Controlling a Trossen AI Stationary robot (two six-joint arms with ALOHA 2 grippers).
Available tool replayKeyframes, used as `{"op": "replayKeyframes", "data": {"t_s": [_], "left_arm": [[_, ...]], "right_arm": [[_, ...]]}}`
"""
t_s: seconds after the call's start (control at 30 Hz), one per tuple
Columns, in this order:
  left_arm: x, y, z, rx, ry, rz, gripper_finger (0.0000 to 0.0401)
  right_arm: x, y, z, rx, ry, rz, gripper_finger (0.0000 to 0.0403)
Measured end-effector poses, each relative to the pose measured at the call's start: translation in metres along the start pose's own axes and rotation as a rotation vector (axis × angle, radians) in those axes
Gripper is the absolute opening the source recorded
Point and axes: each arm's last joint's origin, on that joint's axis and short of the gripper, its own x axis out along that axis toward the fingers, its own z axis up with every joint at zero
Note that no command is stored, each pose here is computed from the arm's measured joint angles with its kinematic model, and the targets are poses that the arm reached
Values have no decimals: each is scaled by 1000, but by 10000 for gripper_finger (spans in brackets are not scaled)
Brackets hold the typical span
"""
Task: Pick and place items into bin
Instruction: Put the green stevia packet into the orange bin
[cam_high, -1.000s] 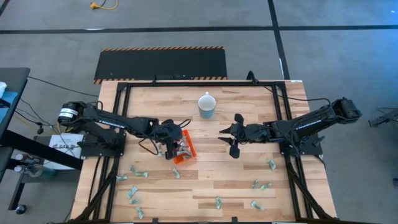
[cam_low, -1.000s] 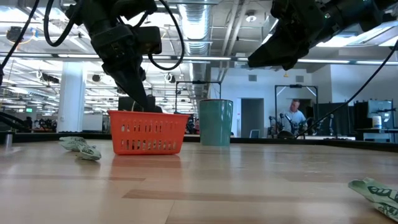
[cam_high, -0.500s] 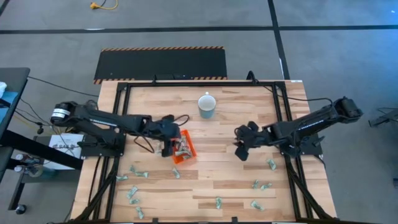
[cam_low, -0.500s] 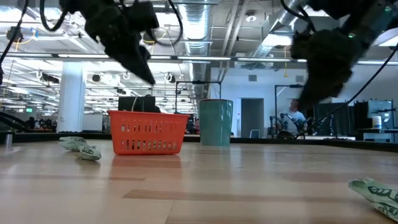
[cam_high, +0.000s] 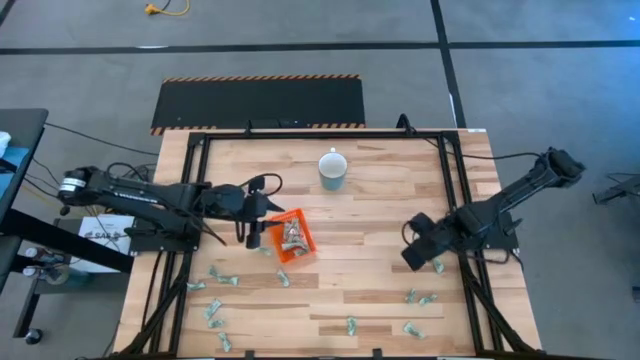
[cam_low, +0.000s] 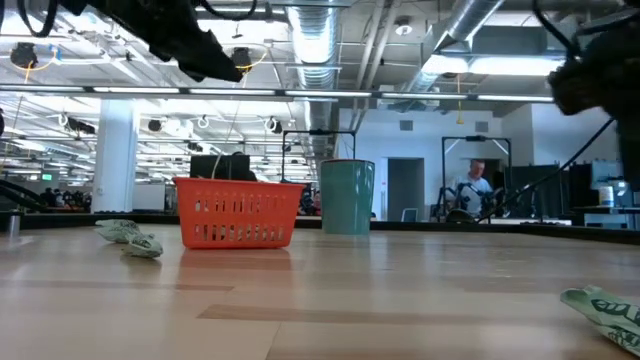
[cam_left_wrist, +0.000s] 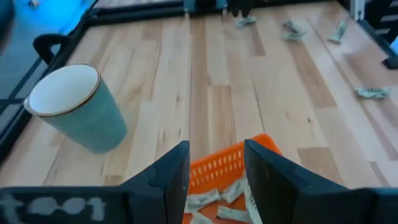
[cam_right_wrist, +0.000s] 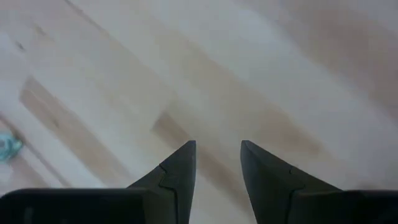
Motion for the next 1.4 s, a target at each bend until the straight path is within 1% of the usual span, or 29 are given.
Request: {"op": "replayKeyframes", "data": {"t_s": [0.17, 0.27, 0.47, 0.8, 0.97, 1.17, 1.3, 1.4], "left_arm": [[0, -2, -7, -3, -56, -5, 142], [2, -4, -11, -5, -90, -9, 142], [4, -5, -12, -9, -90, -15, 142], [4, -5, -12, -18, -87, -15, 142], [5, -5, -13, -21, -78, -15, 142], [6, -5, -14, -33, -76, -16, 142], [6, -5, -14, -37, -76, -16, 142], [6, -5, -14, -37, -76, -16, 142]], "right_arm": [[-1, -2, -17, 72, 127, -35, 119], [-1, -5, -23, 111, 149, -78, 119], [-3, -14, -28, 162, 159, -183, 119], [-1, -15, -30, 142, 158, -219, 119], [6, -12, -38, 113, 162, -260, 119], [18, -10, -44, 92, 185, -340, 119], [26, -5, -45, 76, 188, -339, 119], [31, -4, -47, 62, 211, -363, 119]]}}
